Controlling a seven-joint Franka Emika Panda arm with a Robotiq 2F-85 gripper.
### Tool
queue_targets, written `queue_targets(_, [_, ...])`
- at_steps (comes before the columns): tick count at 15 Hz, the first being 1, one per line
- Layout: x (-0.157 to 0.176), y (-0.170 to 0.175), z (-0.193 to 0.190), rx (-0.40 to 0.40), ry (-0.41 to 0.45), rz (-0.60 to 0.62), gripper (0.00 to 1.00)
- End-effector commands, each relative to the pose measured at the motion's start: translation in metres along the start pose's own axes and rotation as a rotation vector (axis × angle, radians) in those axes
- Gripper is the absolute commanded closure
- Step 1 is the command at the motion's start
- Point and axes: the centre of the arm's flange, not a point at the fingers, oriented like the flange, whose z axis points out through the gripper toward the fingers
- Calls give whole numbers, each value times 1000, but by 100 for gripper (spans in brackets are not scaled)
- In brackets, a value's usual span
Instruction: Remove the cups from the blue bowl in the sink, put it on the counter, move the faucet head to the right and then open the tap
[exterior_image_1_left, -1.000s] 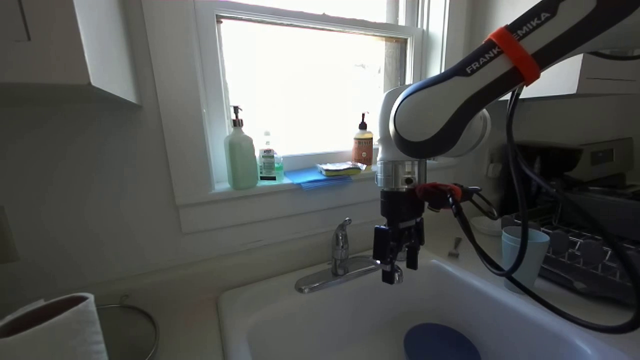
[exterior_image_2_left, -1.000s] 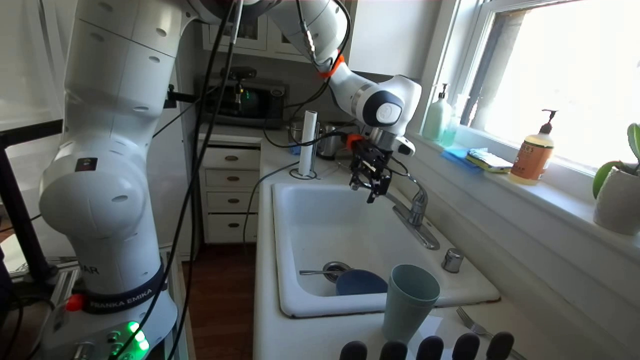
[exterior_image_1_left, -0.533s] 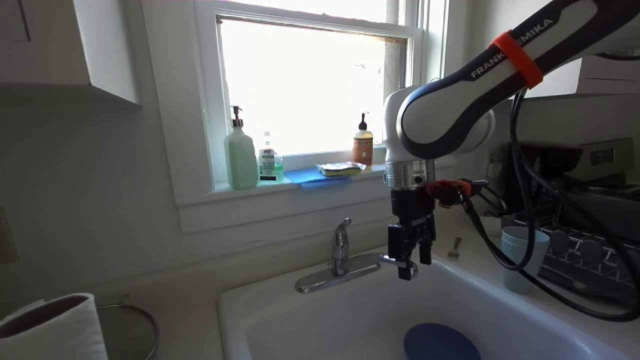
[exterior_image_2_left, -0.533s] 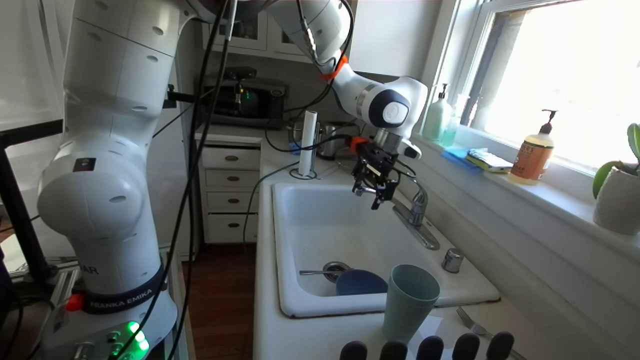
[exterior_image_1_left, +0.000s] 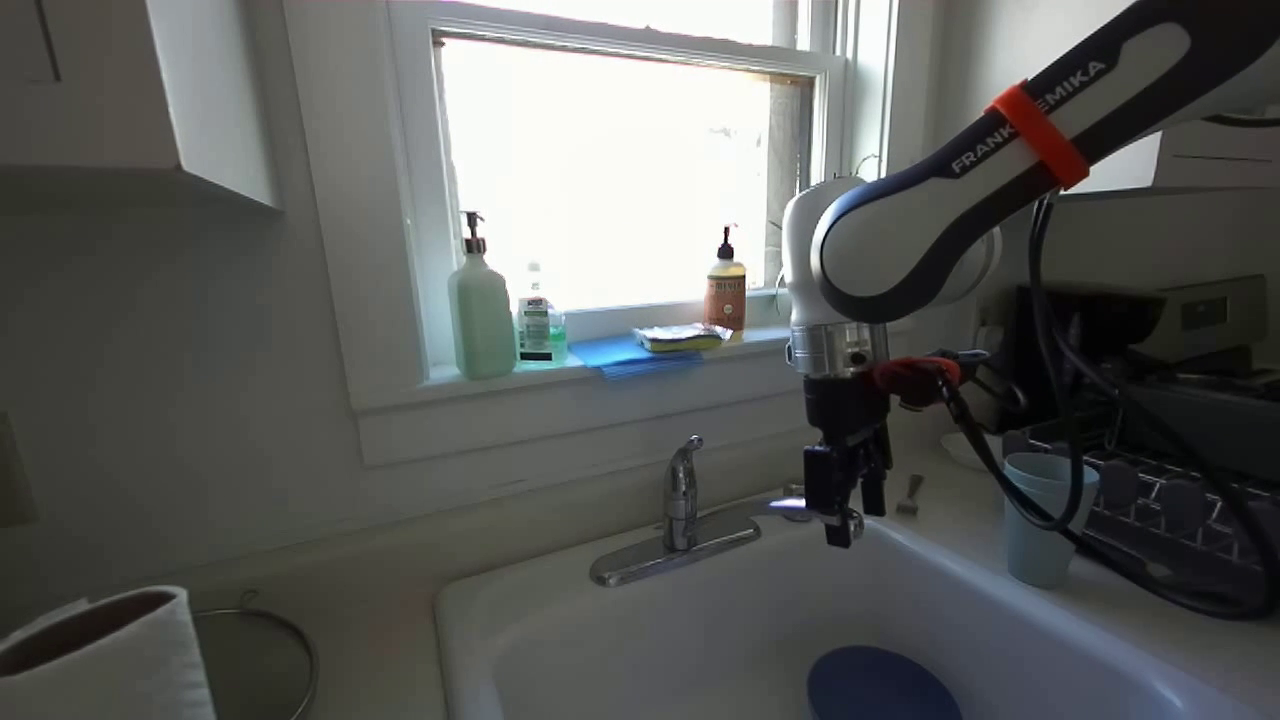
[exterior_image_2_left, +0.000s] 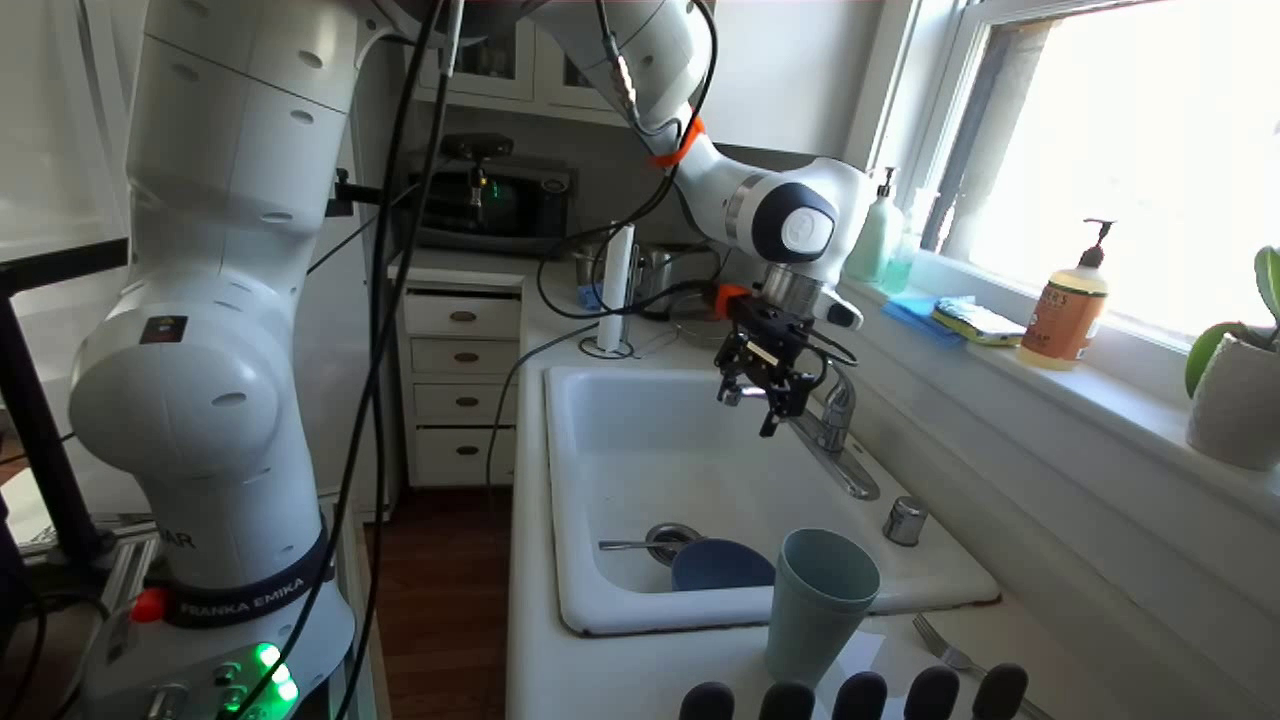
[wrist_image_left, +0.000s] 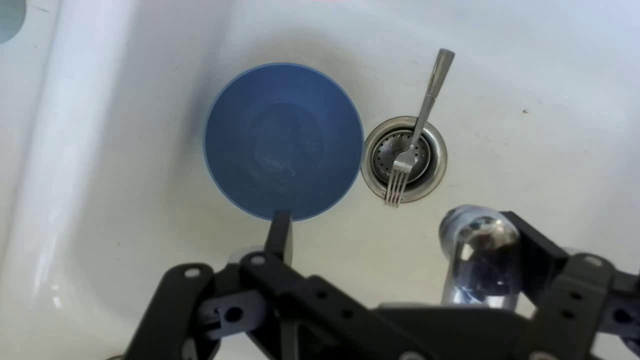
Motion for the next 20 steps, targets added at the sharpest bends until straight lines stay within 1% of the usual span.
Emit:
queue_targets(1, [-14, 27, -1, -71, -1, -3, 0])
queue_targets(4, [-18, 36, -6, -105, -12, 1, 0])
queue_targets(8, [-19, 43, -9, -132, -8, 4, 0])
queue_targets(20, [-23, 50, -8, -134, -16, 5, 0])
